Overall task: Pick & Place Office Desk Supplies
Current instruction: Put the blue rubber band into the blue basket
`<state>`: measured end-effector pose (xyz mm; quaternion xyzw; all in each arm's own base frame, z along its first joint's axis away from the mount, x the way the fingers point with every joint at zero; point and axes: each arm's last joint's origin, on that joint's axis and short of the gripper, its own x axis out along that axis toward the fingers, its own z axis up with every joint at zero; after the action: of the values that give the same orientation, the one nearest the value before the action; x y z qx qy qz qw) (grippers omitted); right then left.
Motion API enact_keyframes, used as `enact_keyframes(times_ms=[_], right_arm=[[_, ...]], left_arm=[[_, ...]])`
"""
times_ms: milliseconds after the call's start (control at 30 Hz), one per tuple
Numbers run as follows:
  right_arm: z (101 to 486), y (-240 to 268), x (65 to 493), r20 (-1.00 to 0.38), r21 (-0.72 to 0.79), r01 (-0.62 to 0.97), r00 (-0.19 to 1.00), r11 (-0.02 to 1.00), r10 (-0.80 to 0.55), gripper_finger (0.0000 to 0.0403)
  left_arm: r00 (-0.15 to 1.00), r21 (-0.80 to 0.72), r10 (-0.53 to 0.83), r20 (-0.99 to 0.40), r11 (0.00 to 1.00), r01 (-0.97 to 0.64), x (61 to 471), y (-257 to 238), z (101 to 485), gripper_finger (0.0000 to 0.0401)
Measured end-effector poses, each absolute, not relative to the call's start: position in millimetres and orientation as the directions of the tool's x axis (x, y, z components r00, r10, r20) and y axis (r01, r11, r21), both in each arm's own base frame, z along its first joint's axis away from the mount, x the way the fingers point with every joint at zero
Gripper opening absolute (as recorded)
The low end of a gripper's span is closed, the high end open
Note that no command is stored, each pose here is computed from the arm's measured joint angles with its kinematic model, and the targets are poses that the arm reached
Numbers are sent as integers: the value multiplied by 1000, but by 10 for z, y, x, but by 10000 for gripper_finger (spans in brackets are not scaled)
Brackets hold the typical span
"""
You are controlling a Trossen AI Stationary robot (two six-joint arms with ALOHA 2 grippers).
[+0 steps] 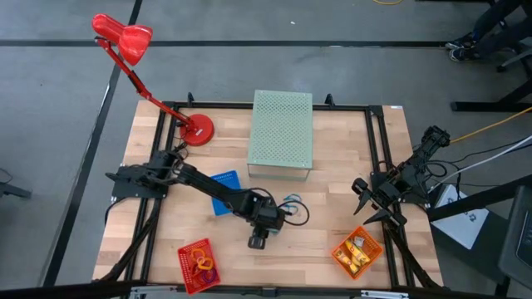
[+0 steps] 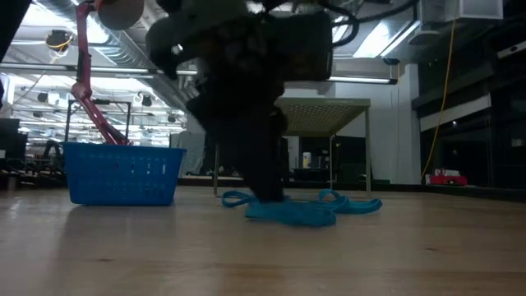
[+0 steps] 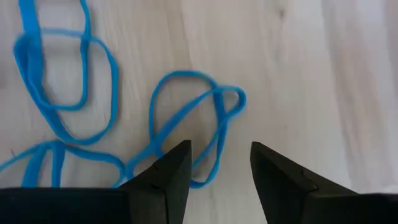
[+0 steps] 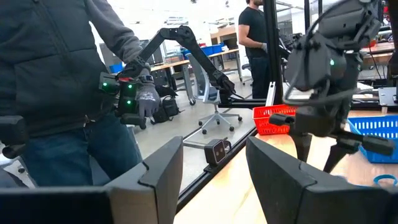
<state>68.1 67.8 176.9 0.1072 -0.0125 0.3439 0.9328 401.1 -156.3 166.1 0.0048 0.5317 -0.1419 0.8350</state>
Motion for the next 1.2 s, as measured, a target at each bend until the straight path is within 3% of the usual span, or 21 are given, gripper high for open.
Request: enact_keyframes(times_ms=[400,600,933,1200], right_arm=[[1769,678,681,97,191,-644,763,741,639,178],[1768,678,681,97,191,-644,763,741,639,178],[1769,678,681,97,191,-644,763,740,639,178],[1769,678,681,97,192,-644,763,741,639,178]], left_arm=[[405,-134,-208,-891,970,203,4044,-1522,1705,148],[322,-53,-117,-939,978,202,3940,-1473,1680,148],[389,-15,-101,-916,976,219,3902,-1436,1929,148],[348,9,-85,-933,966,259,3957,-1365,1763,148]])
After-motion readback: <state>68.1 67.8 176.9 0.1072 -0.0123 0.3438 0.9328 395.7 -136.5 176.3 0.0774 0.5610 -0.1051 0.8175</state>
